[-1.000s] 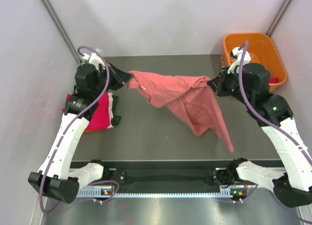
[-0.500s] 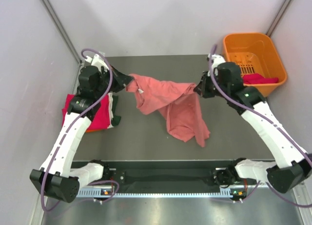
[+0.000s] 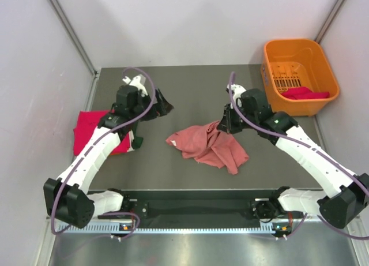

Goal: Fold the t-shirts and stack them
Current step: Flatten the tshirt out

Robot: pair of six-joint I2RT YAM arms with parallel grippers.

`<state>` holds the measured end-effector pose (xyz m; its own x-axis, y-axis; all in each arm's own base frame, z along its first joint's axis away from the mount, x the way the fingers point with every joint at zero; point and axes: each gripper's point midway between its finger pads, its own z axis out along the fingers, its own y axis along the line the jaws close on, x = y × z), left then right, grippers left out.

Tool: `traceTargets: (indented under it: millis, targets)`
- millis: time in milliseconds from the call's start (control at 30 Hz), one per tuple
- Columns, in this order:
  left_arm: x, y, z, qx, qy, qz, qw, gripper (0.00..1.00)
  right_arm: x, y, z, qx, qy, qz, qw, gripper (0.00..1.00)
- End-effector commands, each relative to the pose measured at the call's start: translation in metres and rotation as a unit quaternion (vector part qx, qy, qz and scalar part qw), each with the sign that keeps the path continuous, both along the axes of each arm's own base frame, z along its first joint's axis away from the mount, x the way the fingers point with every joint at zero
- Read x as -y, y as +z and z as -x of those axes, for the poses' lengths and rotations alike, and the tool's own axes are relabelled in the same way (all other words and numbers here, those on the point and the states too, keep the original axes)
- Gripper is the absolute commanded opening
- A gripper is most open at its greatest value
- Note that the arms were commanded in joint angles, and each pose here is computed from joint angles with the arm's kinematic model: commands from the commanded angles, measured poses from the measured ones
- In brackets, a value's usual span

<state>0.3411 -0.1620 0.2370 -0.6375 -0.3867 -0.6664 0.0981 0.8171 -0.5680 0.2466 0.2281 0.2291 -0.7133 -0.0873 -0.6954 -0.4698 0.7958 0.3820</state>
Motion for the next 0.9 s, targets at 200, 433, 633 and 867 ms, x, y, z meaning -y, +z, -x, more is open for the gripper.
traceTargets:
  millis: [200, 433, 633, 867]
  targets:
    - [0.106, -0.016, 0.056, 0.040, -0.215, -0.019, 0.976, 0.99, -0.030, -0.006, -0.030, 0.007, 0.001, -0.033, 0.999, 0.00]
    - [0.144, -0.057, 0.077, 0.018, -0.268, -0.007, 0.963, 0.93, -0.030, -0.005, -0.036, 0.013, -0.014, -0.040, 0.999, 0.00]
    - [0.166, -0.092, 0.091, -0.020, -0.298, 0.007, 0.954, 0.87, -0.024, 0.001, -0.036, 0.025, -0.025, -0.038, 0.999, 0.00]
    - [0.174, -0.107, 0.079, -0.025, -0.289, -0.001, 0.957, 0.36, -0.019, 0.001, -0.031, 0.028, -0.029, -0.036, 0.999, 0.00]
